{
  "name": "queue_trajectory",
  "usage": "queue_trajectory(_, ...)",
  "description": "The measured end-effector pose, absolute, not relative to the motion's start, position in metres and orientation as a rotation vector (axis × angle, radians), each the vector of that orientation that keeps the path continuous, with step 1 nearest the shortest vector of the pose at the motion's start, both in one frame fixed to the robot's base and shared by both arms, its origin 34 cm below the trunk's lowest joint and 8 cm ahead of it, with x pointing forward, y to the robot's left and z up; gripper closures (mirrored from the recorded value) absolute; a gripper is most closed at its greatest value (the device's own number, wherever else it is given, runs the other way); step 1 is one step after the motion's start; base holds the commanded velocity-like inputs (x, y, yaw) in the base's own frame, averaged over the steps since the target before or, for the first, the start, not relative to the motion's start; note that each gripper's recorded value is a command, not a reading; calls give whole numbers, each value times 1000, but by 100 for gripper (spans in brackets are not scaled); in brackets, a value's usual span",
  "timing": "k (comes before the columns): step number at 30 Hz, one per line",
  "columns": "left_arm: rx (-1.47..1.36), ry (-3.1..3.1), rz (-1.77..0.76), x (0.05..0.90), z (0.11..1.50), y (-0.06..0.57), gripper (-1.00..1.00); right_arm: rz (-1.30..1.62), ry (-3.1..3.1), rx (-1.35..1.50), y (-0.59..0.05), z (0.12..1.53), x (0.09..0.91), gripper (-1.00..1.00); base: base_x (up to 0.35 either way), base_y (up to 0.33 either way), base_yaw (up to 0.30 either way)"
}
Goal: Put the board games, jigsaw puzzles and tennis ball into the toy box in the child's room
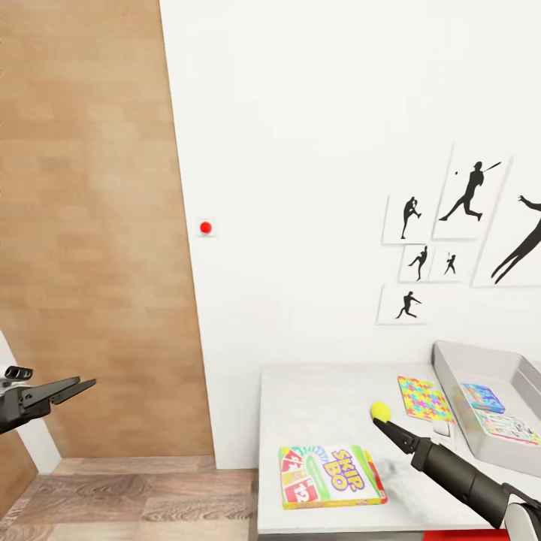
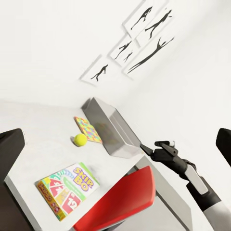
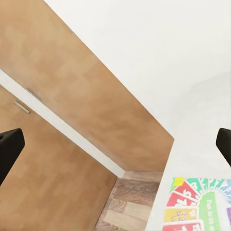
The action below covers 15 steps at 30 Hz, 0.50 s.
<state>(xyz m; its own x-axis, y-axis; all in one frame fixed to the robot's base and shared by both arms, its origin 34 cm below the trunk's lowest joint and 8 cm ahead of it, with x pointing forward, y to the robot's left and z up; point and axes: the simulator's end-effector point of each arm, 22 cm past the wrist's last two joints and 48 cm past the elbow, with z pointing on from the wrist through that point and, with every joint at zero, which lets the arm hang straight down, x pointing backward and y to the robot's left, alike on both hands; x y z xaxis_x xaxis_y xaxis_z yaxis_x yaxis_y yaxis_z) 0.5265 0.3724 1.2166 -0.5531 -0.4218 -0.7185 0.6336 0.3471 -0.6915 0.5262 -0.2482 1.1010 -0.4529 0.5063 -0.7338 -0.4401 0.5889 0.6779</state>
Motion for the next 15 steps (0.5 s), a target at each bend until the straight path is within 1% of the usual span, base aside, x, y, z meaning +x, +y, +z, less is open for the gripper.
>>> queue_trajectory(7, 192, 1660, -1388, 527, 1216, 372, -100, 1086, 1734, 58, -249, 1100, 526, -100, 0, 37, 0)
queue_trajectory(15, 193, 1661, -1387, 527, 1216, 372, -100, 1086, 1736, 58, -247, 1100, 526, -100, 0, 9, 0)
